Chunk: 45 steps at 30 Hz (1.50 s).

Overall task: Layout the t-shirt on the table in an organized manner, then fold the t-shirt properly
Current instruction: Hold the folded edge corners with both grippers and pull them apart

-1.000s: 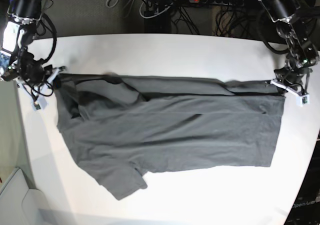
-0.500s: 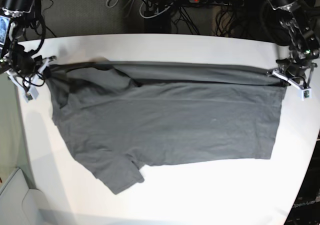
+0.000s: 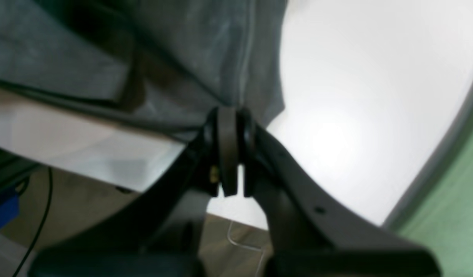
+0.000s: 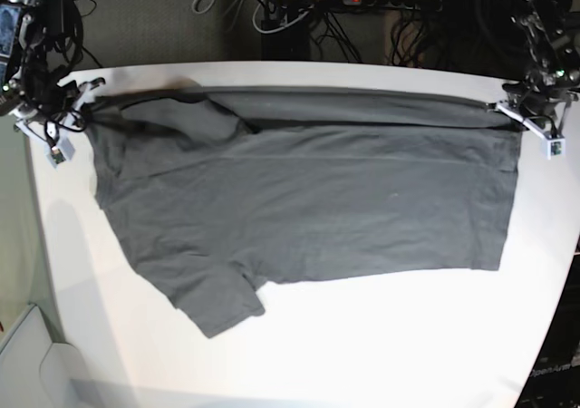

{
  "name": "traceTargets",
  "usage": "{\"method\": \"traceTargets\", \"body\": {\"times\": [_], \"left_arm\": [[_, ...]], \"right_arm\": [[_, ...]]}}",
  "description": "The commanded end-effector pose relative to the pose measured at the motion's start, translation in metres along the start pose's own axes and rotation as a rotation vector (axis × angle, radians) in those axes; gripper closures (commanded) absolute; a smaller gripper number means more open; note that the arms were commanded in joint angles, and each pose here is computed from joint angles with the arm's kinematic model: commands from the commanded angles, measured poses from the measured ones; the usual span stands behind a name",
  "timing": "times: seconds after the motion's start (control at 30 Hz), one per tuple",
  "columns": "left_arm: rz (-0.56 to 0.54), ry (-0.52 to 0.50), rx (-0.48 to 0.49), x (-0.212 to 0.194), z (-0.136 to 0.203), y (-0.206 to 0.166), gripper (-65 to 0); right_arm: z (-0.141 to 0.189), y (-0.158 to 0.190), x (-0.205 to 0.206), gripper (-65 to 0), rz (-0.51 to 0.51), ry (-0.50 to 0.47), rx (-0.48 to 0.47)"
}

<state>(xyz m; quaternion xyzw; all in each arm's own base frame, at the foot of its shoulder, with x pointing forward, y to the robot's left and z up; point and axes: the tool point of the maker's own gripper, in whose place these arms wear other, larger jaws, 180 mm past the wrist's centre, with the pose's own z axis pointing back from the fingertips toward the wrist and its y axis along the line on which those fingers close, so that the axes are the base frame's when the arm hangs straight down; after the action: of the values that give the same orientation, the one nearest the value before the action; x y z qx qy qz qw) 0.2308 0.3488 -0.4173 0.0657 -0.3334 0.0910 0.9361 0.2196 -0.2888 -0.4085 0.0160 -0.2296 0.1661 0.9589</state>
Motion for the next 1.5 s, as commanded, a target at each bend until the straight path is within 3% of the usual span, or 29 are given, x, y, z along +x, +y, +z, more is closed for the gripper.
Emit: {"method": "traceTargets", "body": {"times": [0.0, 0.47, 0.6, 0.73, 0.83, 0.93, 1.1, 1.23, 1.47], "left_arm": [[-0.015, -0.041, 0.025, 0.014, 0.005, 0.01, -1.3], [-0.032, 0.009, 0.03, -0.009, 0.008, 0.014, -3.6], [-0.03, 0.028, 0.033, -0.019, 0.012, 0.016, -21.1], [-0.052, 0.003, 0.038, -0.013, 0.02, 0.015, -41.4], [-0.073, -0.019, 0.041, -0.006, 0.027, 0.014, -48.8], [-0.094, -0.044, 0.046, 0.002, 0.034, 0.013, -49.1], [-0.101, -0.049, 0.046, 0.003, 0.036, 0.012, -49.3], [-0.1, -0.052, 0.052, 0.004, 0.038, 0.014, -49.4], [-0.051, -0.099, 0.11, 0.009, 0.058, 0.033, -49.5]], "right_arm": [[0.007, -0.009, 0.006, 0.0, 0.015, -0.015, -0.025], [0.006, 0.0, -0.018, -0.1, 0.006, 0.033, -0.009], [0.007, 0.001, -0.021, -4.6, 0.006, 0.04, -0.007], [0.007, 0.003, -0.026, -17.5, 0.002, 0.046, -0.002], [0.013, -0.003, -0.027, -25.2, -0.023, 0.033, -0.024], [0.026, -0.015, -0.031, -29.4, -0.083, 0.01, -0.076], [0.045, -0.02, -0.023, -31.4, -0.083, -0.013, -0.134], [0.052, -0.015, -0.022, -31.4, -0.059, -0.006, -0.144], [0.055, 0.006, 0.002, -31.4, -0.038, -0.08, -0.131]]}}
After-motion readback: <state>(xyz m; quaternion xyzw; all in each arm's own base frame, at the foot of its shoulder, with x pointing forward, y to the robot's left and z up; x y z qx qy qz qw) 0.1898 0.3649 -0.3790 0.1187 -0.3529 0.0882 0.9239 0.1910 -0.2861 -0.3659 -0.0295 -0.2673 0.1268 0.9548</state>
